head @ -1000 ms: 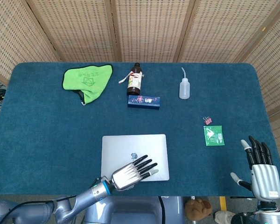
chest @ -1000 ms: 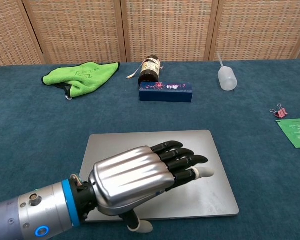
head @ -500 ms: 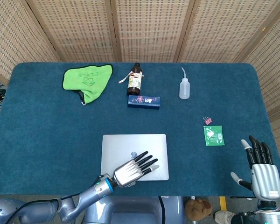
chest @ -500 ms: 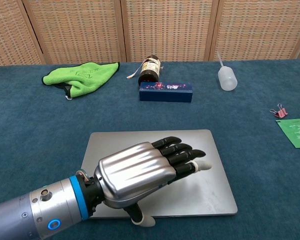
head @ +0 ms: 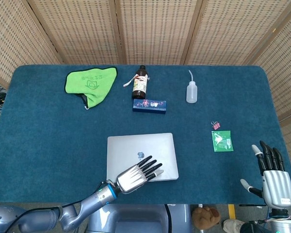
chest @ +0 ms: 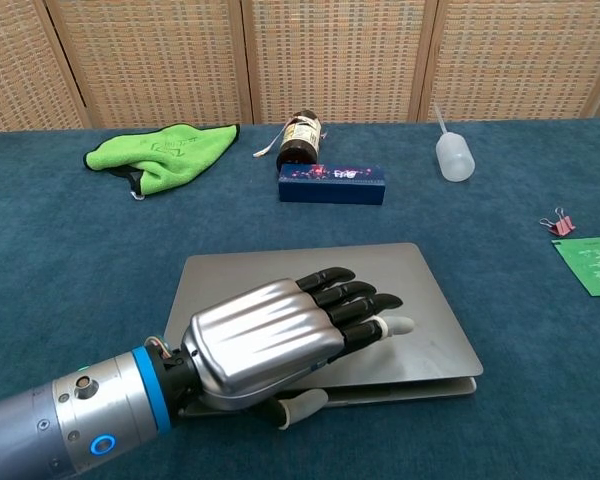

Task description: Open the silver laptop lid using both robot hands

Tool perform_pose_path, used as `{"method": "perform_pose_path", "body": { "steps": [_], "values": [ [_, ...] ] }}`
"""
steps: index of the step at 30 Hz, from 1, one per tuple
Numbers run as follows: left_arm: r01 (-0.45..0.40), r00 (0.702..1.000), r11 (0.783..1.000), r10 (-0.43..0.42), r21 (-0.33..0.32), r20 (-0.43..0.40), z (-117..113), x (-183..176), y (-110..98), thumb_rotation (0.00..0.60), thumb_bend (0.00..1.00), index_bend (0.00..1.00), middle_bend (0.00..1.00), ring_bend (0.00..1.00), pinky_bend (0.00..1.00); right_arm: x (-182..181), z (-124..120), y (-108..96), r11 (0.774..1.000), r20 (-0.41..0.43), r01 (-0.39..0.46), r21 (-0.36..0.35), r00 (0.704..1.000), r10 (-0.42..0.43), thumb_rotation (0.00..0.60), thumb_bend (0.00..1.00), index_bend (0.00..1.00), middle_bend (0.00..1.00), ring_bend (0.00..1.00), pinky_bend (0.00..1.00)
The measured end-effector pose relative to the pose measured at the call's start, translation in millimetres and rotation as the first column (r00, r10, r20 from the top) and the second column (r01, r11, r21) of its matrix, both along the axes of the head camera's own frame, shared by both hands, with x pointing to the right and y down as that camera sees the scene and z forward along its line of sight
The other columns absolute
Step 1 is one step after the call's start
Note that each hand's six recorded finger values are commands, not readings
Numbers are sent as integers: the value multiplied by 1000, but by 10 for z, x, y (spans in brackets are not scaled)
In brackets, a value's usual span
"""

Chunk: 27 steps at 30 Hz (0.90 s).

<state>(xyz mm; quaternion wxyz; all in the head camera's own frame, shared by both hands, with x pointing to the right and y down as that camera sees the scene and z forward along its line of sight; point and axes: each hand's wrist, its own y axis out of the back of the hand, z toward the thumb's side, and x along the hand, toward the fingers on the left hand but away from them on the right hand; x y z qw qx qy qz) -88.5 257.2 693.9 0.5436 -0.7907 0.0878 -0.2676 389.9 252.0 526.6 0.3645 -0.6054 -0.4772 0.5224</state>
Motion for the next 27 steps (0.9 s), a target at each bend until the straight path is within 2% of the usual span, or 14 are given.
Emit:
{"method": "perform_pose_path", "body": {
  "steps": [6,10,16,20,23,24,27],
  "values": [
    [19,1000,998,-20,56,19,-18,-1,-86,600,514,0,0,0,0,-23,5,11,1000,5,8,-4,1000,-8,600,49,56,0,0,0],
    [49,998,993,-53,109,42,-42,-6,-175,600,516,0,0,0,0,-65,42,39,999,2,35,-26,999,-35,600,134,74,13,0,0],
    [114,990,982,-125,153,66,-134,5,-328,600,516,0,0,0,0,-106,266,163,985,-50,112,-128,992,-119,600,293,143,71,0,65],
    [144,985,977,-157,160,72,-182,0,-426,600,517,0,0,0,0,-226,491,314,958,-50,193,-210,977,-208,600,401,194,118,2,121],
    [155,982,974,-170,166,79,-196,-24,-488,600,517,0,0,0,0,-379,594,388,938,0,252,-238,966,-259,600,512,231,151,26,144],
    [159,981,973,-174,168,81,-199,-34,-510,600,517,0,0,0,0,-426,623,404,932,15,270,-243,961,-274,600,580,237,158,34,154],
    [166,979,971,-183,172,87,-199,-56,-557,600,517,0,0,0,0,-606,710,439,910,69,331,-249,943,-324,600,890,257,172,52,169]
  ]
}}
